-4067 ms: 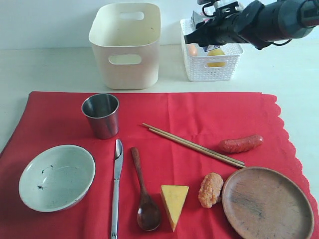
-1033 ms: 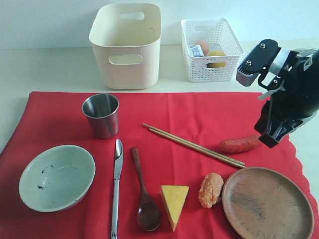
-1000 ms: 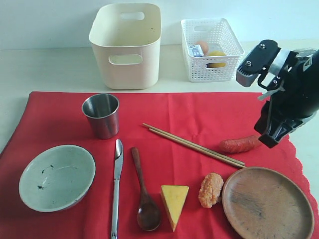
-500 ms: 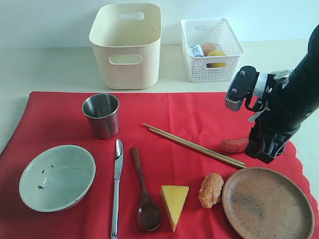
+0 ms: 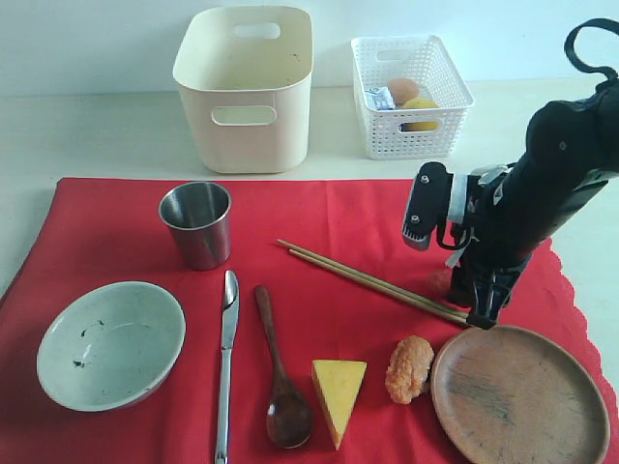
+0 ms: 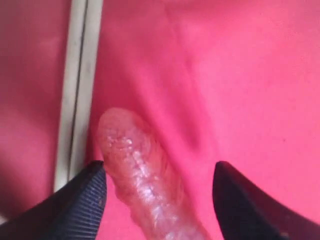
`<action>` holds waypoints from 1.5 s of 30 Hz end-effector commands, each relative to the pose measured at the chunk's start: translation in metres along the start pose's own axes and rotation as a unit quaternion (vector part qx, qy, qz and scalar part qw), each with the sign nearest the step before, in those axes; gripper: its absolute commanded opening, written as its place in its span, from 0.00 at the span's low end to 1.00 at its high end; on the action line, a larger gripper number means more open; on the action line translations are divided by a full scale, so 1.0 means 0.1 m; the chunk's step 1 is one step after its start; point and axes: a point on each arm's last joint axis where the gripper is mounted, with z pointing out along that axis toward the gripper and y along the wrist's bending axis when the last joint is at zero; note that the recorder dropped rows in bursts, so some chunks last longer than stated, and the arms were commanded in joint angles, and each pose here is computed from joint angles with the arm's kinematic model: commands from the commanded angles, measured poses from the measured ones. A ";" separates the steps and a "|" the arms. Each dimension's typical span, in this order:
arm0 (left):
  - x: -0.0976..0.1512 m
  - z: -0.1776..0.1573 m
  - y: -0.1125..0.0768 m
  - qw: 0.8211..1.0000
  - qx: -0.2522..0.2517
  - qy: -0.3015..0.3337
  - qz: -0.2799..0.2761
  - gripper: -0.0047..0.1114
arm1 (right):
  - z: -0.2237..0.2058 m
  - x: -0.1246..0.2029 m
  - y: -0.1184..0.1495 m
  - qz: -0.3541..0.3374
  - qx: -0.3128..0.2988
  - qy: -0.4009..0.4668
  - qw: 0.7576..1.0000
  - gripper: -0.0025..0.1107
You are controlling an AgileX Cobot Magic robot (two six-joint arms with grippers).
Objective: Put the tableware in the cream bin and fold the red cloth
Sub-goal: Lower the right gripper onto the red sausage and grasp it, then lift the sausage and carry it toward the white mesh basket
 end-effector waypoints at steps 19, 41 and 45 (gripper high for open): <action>0.00 0.00 0.00 1.000 0.003 -0.002 0.000 0.06 | 0.08 -0.04 -0.04 0.000 0.026 -0.017 1.000 0.26; 0.00 0.00 0.00 1.000 0.003 -0.002 0.000 0.06 | -0.19 -0.08 -0.08 0.002 0.056 -0.045 0.997 0.02; 0.00 0.00 0.00 1.000 0.003 -0.002 0.000 0.06 | -0.35 -0.10 -0.10 0.023 0.076 -0.065 0.995 0.02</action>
